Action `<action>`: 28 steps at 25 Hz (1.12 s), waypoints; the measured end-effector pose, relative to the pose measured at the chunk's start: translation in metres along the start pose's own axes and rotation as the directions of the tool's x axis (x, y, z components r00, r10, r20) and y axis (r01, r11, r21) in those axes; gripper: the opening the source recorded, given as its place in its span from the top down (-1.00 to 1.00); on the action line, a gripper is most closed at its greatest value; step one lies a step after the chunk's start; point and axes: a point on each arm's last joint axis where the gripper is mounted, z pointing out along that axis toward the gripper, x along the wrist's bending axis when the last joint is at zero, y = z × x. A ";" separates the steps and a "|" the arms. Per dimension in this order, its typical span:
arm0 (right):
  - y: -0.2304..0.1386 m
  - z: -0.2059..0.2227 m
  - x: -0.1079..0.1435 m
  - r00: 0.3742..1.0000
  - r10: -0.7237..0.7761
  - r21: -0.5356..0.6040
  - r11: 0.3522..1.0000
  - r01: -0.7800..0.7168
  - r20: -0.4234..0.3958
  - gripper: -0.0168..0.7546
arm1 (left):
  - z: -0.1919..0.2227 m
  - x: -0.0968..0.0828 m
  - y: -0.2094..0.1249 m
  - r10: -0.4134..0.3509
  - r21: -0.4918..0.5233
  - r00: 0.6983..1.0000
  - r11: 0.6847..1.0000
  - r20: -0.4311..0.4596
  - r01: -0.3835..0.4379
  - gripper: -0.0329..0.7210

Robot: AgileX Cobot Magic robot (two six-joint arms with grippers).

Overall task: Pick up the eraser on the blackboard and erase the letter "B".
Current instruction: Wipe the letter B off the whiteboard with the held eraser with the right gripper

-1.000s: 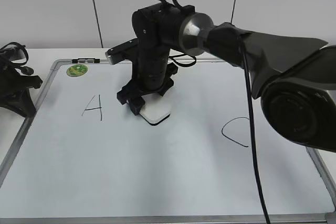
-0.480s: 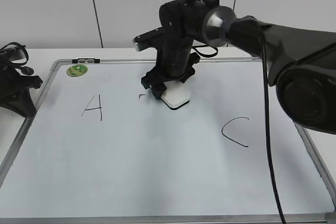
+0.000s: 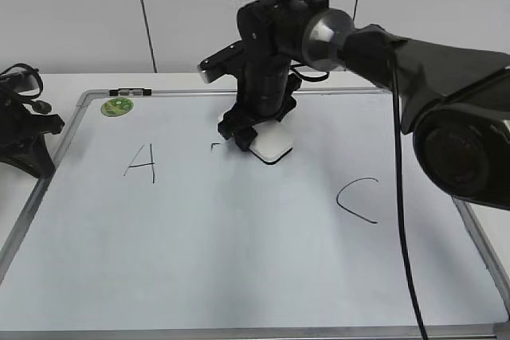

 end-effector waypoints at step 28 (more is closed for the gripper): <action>0.005 -0.005 0.053 0.982 -0.175 0.027 0.984 0.177 -0.074 -0.37 | 0.000 0.000 0.000 -0.002 -0.001 1.000 1.000 0.003 0.002 0.84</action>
